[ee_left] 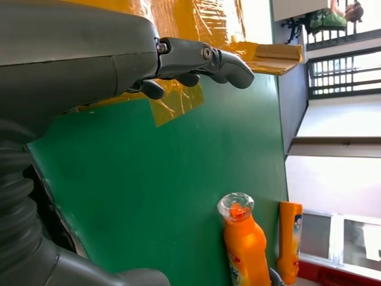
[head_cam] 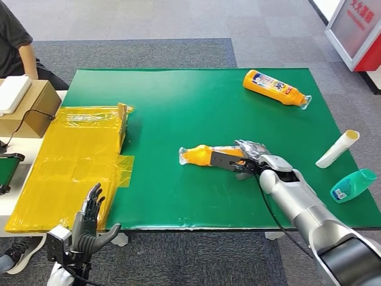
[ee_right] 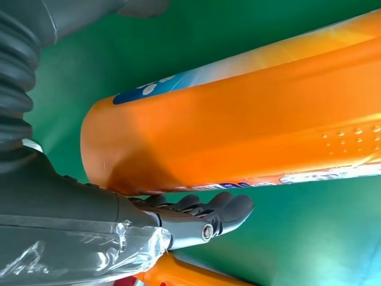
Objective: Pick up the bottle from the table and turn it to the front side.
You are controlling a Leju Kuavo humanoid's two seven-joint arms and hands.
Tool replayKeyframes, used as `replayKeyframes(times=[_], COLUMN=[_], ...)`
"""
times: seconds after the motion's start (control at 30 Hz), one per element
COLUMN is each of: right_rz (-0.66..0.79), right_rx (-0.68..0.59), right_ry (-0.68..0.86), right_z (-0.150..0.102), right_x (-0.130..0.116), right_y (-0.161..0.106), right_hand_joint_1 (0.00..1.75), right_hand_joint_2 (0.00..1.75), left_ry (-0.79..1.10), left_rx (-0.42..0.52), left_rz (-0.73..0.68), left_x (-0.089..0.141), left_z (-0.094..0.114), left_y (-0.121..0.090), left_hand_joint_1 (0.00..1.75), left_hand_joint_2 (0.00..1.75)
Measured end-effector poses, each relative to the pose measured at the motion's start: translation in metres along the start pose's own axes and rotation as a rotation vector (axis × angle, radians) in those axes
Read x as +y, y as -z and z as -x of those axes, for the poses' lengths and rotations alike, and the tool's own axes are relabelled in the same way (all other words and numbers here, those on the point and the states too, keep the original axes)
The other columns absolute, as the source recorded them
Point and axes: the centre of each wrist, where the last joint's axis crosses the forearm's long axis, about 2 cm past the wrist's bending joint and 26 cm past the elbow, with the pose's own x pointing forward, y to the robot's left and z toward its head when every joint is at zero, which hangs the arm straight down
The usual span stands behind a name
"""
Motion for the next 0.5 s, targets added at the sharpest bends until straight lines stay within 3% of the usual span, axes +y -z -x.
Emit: replayKeyframes(times=[0.5], right_rz=[0.027], right_rx=[-0.052], right_ry=[0.013], right_z=[-0.0073], right_x=[-0.0091], right_y=[0.0003], right_hand_joint_1=[0.00], right_hand_joint_2=[1.75], left_ry=[0.000], left_rx=[0.001], left_rz=[-0.003], left_x=[0.0004], left_z=[0.0008], left_y=[-0.0025], left_hand_joint_1=[0.00], left_hand_joint_2=[1.75])
